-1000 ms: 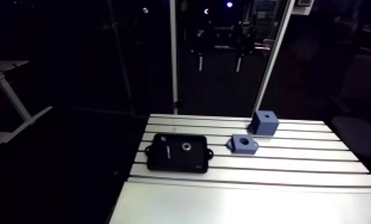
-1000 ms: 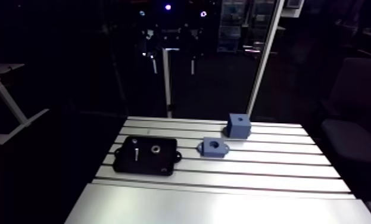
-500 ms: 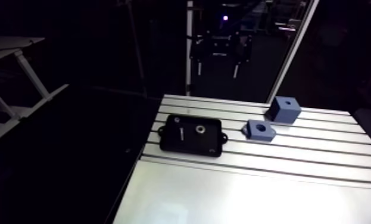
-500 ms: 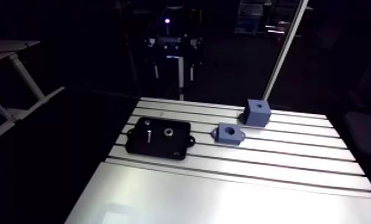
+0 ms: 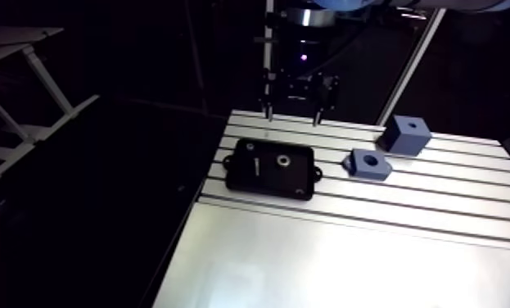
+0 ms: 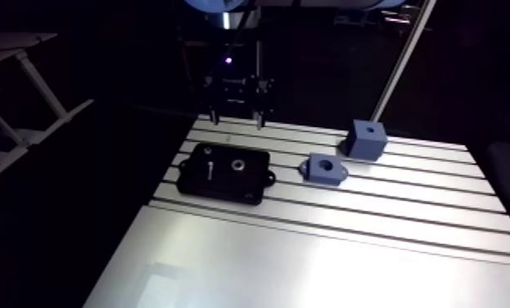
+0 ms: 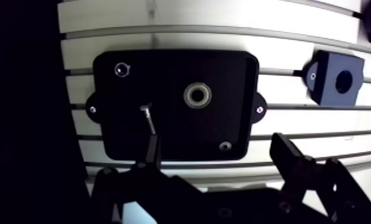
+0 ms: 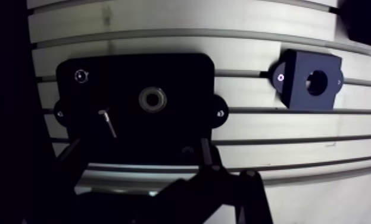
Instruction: Pick up the bearing and press it into the housing until flush.
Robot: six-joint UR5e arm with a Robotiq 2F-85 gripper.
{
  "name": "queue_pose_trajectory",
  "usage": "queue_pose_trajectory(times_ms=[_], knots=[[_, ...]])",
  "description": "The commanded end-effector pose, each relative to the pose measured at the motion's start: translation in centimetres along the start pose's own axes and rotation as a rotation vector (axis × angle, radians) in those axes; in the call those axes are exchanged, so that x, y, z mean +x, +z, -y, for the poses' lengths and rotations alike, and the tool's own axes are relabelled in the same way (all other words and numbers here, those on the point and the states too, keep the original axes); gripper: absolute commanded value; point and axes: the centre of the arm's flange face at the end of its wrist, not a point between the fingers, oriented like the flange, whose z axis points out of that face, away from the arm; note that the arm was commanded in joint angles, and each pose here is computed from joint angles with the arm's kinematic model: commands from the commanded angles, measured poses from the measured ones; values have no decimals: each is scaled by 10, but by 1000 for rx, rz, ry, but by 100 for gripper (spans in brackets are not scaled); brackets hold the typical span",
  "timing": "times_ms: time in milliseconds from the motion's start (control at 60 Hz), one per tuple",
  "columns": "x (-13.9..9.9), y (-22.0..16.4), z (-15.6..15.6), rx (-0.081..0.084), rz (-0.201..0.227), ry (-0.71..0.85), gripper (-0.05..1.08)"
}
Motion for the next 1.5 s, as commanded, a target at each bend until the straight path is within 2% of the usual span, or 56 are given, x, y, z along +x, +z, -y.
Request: queue_pose_trajectory(times_ms=[17, 350, 550, 667, 883, 917, 1050, 1317, 1500], knots=[[2, 30, 0, 1, 5, -3, 1], [9, 56, 2, 0, 14, -9, 1], [11, 70, 2, 6, 2, -12, 2], [11, 77, 3, 7, 10, -23, 3], [13, 87, 3, 6, 14, -32, 8], [13, 87, 3, 7, 10, -31, 13], [13, 87, 4, 9, 7, -33, 19], [10, 98, 8, 6, 25, -48, 28], [10, 100, 9, 4, 28, -51, 28]])
